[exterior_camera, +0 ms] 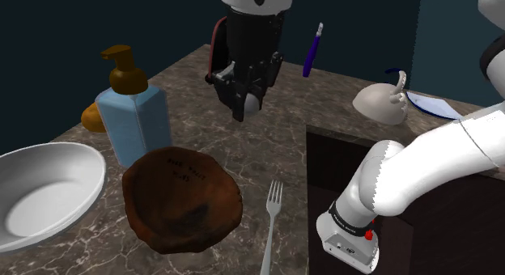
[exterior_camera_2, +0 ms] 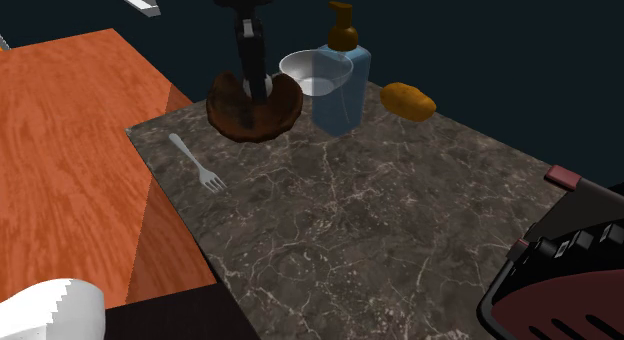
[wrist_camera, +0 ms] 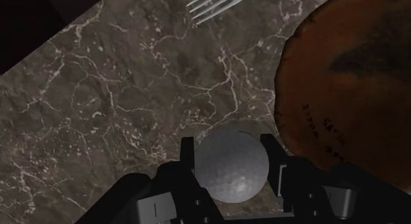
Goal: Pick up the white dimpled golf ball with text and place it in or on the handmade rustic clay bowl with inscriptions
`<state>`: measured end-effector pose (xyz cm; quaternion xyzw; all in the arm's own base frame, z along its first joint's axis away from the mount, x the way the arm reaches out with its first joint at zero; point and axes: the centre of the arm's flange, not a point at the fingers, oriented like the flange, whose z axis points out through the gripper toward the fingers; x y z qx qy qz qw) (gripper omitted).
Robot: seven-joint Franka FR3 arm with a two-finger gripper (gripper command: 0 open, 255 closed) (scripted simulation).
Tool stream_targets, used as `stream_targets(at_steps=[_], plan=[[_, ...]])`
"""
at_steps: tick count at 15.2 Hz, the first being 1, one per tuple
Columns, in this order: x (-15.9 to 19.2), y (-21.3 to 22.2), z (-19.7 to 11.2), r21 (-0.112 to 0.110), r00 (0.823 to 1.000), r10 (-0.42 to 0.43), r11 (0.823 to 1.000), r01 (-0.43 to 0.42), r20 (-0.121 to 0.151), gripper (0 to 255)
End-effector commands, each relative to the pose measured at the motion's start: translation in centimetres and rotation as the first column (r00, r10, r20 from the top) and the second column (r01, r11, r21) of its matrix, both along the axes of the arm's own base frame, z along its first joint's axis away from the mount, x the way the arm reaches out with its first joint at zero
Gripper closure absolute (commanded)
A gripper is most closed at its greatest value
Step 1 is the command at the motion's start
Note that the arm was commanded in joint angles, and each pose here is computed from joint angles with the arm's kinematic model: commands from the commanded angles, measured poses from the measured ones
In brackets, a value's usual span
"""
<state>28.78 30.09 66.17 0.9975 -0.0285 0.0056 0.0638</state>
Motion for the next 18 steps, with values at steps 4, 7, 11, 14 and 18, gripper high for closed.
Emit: stream_targets(at_steps=[4, 7, 11, 14, 18], plan=[[-0.2, 6.5, -0.3, 0.001, 1.0, -0.001, 1.0, 0.001, 0.0, 255], [-0.2, 10.4, -0.4, 0.001, 1.0, -0.001, 1.0, 0.001, 0.0, 255], [-0.2, 15.9, -0.5, 0.001, 1.0, -0.002, 1.0, 0.002, 0.0, 255], [-0.2, 15.9, -2.1, 0.001, 1.0, -0.001, 1.0, 0.001, 0.0, 255], [-0.2, 15.9, -4.2, 0.001, 1.0, -0.001, 1.0, 0.001, 0.0, 255]])
